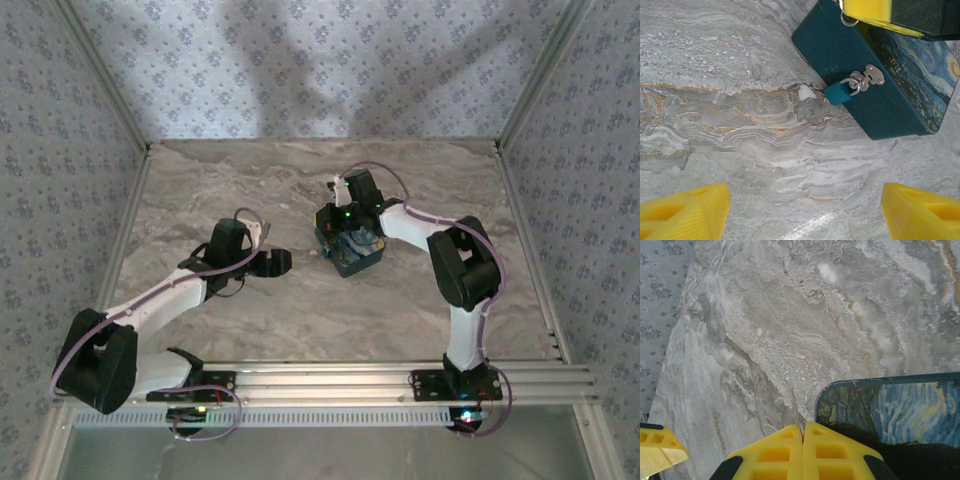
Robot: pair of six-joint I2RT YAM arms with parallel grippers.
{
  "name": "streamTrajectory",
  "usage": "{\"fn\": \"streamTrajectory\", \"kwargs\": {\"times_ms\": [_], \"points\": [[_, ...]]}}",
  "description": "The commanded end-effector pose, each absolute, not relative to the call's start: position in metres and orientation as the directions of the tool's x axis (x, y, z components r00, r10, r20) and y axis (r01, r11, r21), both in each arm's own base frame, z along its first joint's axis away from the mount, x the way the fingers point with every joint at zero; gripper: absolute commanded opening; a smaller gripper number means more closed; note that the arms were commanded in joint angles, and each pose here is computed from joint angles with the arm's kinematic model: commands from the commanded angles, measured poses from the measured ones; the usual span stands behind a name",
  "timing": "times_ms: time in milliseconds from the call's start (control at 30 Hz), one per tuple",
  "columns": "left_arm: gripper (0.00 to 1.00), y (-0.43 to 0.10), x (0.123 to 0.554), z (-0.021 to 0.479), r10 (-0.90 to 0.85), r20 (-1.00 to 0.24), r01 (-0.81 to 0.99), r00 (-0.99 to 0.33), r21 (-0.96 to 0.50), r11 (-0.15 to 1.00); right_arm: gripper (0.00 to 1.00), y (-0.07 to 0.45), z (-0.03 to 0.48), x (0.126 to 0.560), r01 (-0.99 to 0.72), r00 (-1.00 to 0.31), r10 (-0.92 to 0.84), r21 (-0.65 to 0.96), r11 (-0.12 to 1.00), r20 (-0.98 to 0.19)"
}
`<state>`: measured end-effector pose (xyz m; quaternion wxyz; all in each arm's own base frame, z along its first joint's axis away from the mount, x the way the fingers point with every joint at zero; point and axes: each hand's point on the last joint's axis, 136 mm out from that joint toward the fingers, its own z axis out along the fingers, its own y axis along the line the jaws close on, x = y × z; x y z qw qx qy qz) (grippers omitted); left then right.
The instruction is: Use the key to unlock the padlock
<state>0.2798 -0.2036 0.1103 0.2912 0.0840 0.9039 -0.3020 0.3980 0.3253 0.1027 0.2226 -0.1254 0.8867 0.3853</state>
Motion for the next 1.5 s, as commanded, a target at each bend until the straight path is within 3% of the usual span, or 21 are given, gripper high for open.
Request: {"fn": "streamTrajectory", "kwargs": {"times_ms": [0, 300, 467, 767, 1467], "points": [[0.80, -0.205, 0.271, 0.110, 0.015, -0.596, 0.369, -0.803, -0.477, 0.798, 0.00, 0.328, 0.069, 0.369, -0.367, -0.909, -0.119, 0.633, 0.682, -0.399], [0.79, -0.214, 0.262, 0.105, 0.071, -0.605, 0.419, -0.793, -0.457, 0.785, 0.00, 0.343, 0.068, 0.340, -0.386, -0.913, -0.166, 0.654, 0.650, -0.374], [0.80, -0.221, 0.254, 0.100, 0.091, -0.625, 0.457, -0.775, -0.456, 0.764, 0.00, 0.350, 0.093, 0.336, -0.419, -0.897, -0.164, 0.673, 0.610, -0.409], [0.79, -0.238, 0.255, 0.095, 0.102, -0.680, 0.531, -0.726, -0.460, 0.711, 0.00, 0.307, 0.142, 0.341, -0.421, -0.859, -0.054, 0.643, 0.640, -0.509], [0.75, -0.292, 0.288, 0.065, 0.164, -0.701, 0.617, -0.694, -0.462, 0.637, 0.00, 0.227, 0.083, 0.305, -0.235, -0.918, 0.030, 0.604, 0.762, -0.395]]}}
